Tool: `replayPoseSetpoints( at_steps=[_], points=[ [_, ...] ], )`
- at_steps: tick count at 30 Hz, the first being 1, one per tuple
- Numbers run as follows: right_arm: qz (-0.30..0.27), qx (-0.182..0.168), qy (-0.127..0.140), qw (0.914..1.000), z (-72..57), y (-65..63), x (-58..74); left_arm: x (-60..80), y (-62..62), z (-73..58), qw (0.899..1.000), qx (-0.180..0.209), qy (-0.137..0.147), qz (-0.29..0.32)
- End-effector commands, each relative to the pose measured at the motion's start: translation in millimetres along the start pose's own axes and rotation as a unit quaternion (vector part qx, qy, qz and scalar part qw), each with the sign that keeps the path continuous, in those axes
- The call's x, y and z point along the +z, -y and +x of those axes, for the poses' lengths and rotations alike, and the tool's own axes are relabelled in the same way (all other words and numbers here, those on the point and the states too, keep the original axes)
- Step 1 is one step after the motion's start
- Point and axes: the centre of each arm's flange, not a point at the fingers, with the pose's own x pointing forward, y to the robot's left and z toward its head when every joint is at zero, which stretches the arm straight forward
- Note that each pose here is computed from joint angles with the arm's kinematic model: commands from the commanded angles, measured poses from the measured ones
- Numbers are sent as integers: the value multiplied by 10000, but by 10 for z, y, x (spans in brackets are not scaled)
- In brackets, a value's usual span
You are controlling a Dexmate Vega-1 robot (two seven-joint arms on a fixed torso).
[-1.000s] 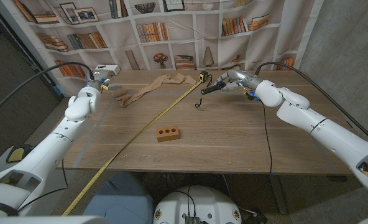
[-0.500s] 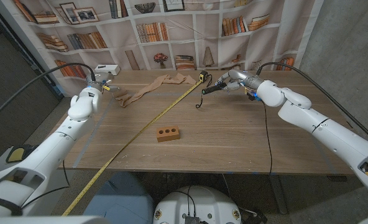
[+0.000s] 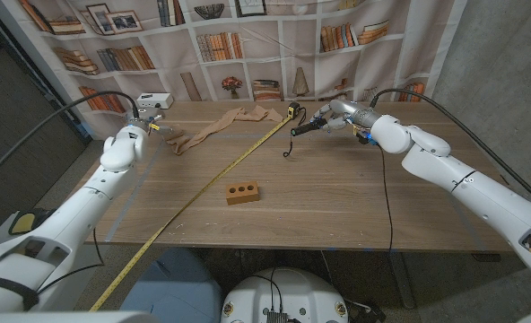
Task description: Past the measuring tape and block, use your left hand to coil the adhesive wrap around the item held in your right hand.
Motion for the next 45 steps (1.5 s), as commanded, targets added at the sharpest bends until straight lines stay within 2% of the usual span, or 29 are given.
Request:
replayPoseSetpoints(
  at_steps=[1, 21, 26, 38, 45],
  points=[
    [-87, 17, -25, 10000, -25, 33, 23, 19, 61, 84, 9998, -186, -41, 32],
    [-78, 37, -135, 9999, -59, 54, -20, 68, 96, 185, 9999, -137, -1, 17],
    [-74, 39, -162, 9998, -71, 49, -29, 54, 75, 192, 9999, -107, -66, -21],
    [-39, 77, -195, 9998, -80, 24, -43, 78, 144, 217, 9998, -185, -32, 20],
    [-32, 60, -218, 9997, -70, 37, -52, 76, 133, 269, 9994, -314, -129, -62]
  ],
)
